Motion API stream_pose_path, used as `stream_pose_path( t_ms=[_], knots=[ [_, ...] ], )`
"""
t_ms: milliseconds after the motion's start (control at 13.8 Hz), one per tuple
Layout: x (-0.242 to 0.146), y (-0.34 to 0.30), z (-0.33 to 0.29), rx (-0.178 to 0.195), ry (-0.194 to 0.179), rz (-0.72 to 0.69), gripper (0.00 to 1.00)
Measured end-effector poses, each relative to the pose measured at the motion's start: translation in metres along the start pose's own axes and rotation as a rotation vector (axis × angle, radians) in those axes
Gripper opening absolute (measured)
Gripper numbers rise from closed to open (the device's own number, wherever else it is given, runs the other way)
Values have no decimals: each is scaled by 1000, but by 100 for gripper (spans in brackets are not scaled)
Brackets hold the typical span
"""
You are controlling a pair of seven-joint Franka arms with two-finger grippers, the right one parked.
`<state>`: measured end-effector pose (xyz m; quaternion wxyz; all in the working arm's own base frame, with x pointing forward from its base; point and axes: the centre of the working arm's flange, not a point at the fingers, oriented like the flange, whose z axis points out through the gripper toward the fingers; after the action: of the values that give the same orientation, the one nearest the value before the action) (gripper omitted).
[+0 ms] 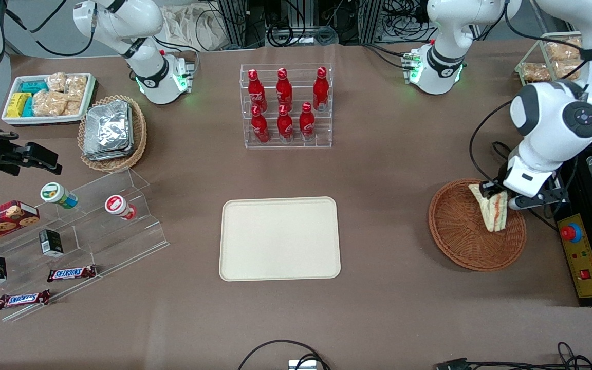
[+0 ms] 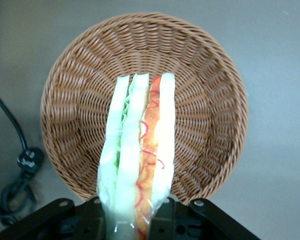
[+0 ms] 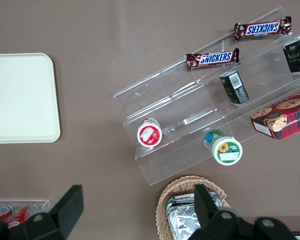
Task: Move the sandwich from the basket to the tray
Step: 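Close the left gripper on the sandwich and lift it from the basket, then carry the held sandwich with the left gripper over the cream tray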
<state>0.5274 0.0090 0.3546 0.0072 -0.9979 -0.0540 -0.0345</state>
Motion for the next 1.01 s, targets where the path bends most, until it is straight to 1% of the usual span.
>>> stream_pose_path(
  t_ms=[145, 434, 506, 651, 723, 1012],
  knots=[
    [7, 5, -18, 0, -6, 86, 19],
    [32, 34, -74, -4, -2, 156, 19],
    [36, 43, -87, -6, -7, 167, 19],
    [43, 58, -112, -7, -31, 178, 19],
    [47, 67, -123, -8, -35, 180, 19],
    [56, 122, -145, -27, -12, 154, 19]
  ],
)
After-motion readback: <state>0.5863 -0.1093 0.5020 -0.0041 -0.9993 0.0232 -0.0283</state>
